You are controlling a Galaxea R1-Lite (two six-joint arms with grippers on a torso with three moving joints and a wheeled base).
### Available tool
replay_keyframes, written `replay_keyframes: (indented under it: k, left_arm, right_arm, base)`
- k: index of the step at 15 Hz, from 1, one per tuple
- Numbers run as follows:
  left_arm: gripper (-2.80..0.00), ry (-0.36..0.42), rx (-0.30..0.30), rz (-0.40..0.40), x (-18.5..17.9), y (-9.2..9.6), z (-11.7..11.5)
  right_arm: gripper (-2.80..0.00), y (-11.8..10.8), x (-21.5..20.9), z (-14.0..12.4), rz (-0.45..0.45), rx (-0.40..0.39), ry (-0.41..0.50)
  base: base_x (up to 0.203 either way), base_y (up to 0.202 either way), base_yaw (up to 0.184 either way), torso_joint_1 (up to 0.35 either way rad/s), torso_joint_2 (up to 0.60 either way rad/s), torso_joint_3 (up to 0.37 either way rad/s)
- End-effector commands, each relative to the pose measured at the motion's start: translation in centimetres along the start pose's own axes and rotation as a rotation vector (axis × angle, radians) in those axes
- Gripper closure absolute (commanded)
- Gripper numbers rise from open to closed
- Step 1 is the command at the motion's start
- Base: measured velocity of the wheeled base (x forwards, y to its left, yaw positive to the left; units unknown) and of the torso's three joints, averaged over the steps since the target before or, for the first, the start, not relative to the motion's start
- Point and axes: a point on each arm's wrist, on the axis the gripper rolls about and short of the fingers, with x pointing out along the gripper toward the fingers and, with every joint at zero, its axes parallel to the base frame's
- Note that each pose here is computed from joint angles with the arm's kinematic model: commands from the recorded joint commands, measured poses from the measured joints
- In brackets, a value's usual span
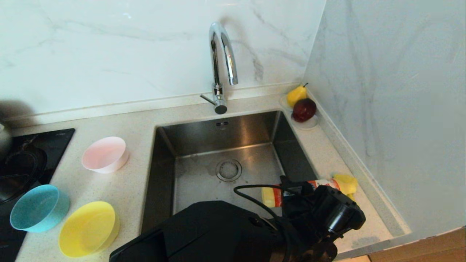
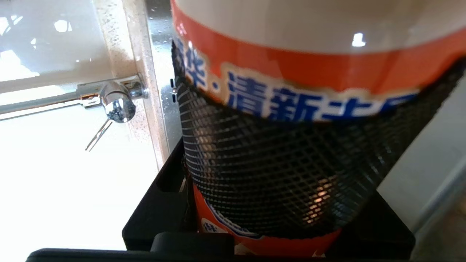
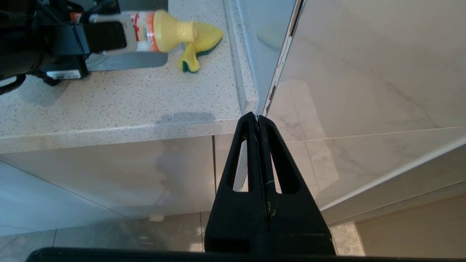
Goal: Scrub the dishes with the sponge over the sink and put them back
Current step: Squeeze it onto the sponge, then place the dish soap on the table
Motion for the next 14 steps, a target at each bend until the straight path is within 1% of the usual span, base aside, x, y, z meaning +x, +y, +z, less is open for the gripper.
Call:
replay_keyframes:
  k: [1,3,6,8,10,11,12,14]
  left_arm:
    - [0.0,0.001,-0.025,0.015,0.1,0.5,0.3]
    - [0.0,-0.005,-0.071,0.02,0.0,1.0,0.3]
    - [0.0,-0.015,-0.168,0.03,-0.5,2.4,0.2]
    - [0.0,-0.024,-0.249,0.038,-0.8,3.4,0.2]
    - [0.0,-0.034,-0.364,0.044,-1.1,4.4,0.2]
    - [0.0,-0.037,-0.41,0.05,-1.2,5.1,0.1]
    - [0.0,-0.041,-0.439,0.055,-1.3,5.6,0.1]
    - [0.0,-0.062,-0.52,0.068,-1.5,7.5,0.3]
  right_arm:
    - [0.0,0.0,0.0,0.0,-0.001,-0.001,0.001]
    - [0.0,0.0,0.0,0.0,0.0,-0.001,0.0]
    - [0.0,0.0,0.0,0.0,0.0,-0.001,0.0]
    - [0.0,0.0,0.0,0.0,0.0,-0.001,-0.001]
    - [0.0,0.0,0.0,0.0,0.0,-0.001,0.001]
    - [0.0,0.0,0.0,0.0,-0.001,-0.001,0.001]
    - [0.0,0.0,0.0,0.0,0.0,-0.001,0.001]
    - [0.0,0.0,0.0,0.0,-0.001,-0.001,0.001]
  base:
    - [0.0,0.0,0.0,0.0,0.0,0.0]
    - [0.0,0.0,0.0,0.0,0.0,0.0]
    - [0.0,0.0,0.0,0.0,0.0,0.0]
    - [0.0,0.0,0.0,0.0,0.0,0.0]
    - [0.0,0.0,0.0,0.0,0.0,0.0]
    - [0.0,0.0,0.0,0.0,0.0,0.0]
    - [0.0,0.0,0.0,0.0,0.0,0.0]
    - [0.0,0.0,0.0,0.0,0.0,0.0]
